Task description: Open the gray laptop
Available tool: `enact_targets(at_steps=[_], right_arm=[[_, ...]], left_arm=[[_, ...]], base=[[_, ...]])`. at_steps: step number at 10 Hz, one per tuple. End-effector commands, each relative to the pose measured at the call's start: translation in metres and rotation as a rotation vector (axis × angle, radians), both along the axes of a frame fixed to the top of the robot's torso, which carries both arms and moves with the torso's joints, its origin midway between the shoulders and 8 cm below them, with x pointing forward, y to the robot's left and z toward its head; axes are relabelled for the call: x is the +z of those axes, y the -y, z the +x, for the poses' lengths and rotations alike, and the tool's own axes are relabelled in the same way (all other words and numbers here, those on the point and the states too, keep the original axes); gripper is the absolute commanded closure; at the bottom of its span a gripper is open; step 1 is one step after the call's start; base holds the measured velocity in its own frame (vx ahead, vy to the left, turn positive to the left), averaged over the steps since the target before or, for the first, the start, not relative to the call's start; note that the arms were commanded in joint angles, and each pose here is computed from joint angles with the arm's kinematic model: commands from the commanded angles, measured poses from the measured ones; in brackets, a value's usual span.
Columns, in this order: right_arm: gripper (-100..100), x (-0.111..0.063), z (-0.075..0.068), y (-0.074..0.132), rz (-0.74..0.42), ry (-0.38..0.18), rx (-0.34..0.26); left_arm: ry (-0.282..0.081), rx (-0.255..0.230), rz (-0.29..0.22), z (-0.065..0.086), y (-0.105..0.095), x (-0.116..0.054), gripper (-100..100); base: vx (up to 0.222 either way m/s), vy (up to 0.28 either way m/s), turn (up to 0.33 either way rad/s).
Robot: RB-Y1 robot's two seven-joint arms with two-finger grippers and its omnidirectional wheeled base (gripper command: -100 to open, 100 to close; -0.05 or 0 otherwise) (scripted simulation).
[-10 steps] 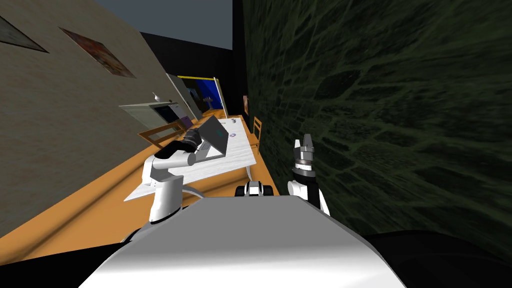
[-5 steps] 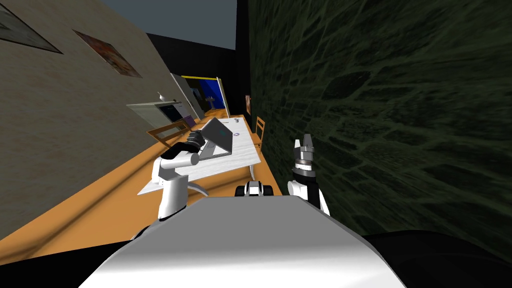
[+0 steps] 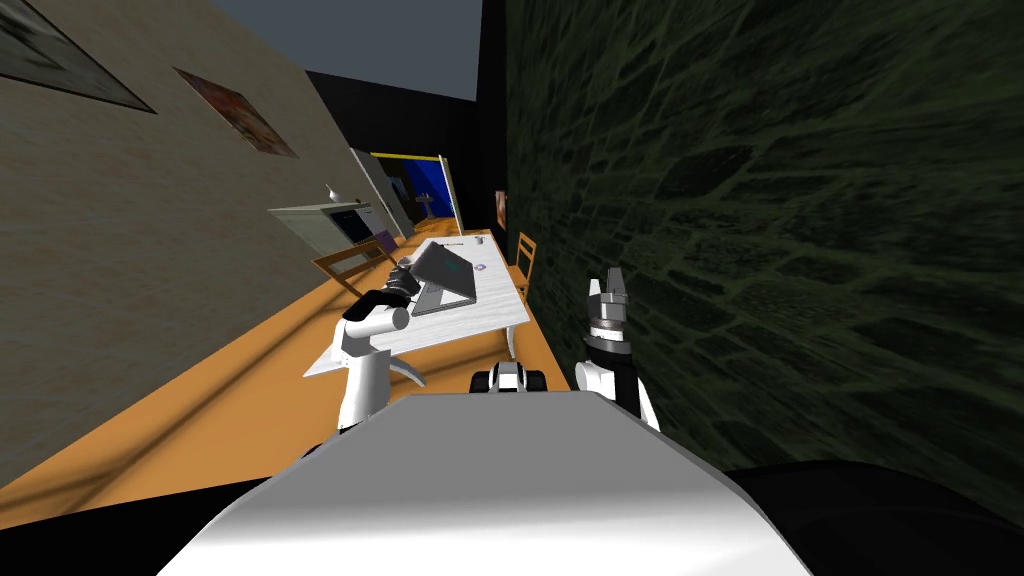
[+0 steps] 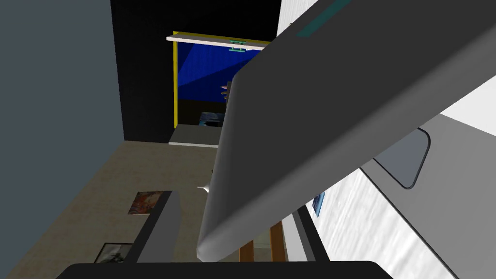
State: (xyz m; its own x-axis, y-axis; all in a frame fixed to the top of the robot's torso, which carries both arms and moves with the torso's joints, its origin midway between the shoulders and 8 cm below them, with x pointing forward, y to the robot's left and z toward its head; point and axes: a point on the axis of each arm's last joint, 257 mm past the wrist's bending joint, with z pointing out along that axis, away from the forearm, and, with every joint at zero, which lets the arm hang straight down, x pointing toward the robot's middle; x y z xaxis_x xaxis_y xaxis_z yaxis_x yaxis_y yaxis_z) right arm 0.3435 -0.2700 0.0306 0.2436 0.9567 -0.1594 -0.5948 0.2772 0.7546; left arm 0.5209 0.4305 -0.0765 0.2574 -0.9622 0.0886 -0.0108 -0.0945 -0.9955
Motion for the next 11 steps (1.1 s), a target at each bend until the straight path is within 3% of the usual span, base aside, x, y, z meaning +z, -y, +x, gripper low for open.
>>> enact_targets(at_steps=[1, 2, 4, 5, 6, 11], right_arm=[[0, 0.000, 0.000, 0.000, 0.000, 0.000, 0.000], [0, 0.000, 0.000, 0.000, 0.000, 0.000, 0.000], [0, 0.000, 0.000, 0.000, 0.000, 0.000, 0.000], [0, 0.000, 0.000, 0.000, 0.000, 0.000, 0.000], [0, 0.000, 0.000, 0.000, 0.000, 0.000, 0.000], [0, 0.000, 0.000, 0.000, 0.000, 0.000, 0.000]], left_arm=[[0.035, -0.006, -0.108, 0.007, 0.008, -0.017, 100], [0.024, -0.004, -0.081, 0.005, 0.005, -0.015, 100], [0.038, -0.015, -0.168, 0.010, 0.016, -0.039, 100], [0.046, -0.015, -0.166, 0.010, 0.015, -0.037, 100], [0.036, -0.015, -0.162, 0.006, 0.013, -0.026, -100], [0.036, -0.017, -0.163, -0.006, 0.010, 0.001, -100]], base=[[-0.042, 0.094, 0.035], [-0.022, 0.040, 0.004], [-0.014, 0.075, 0.010], [-0.019, 0.071, -0.013], [0.005, 0.021, 0.001], [0.034, -0.015, 0.004]])
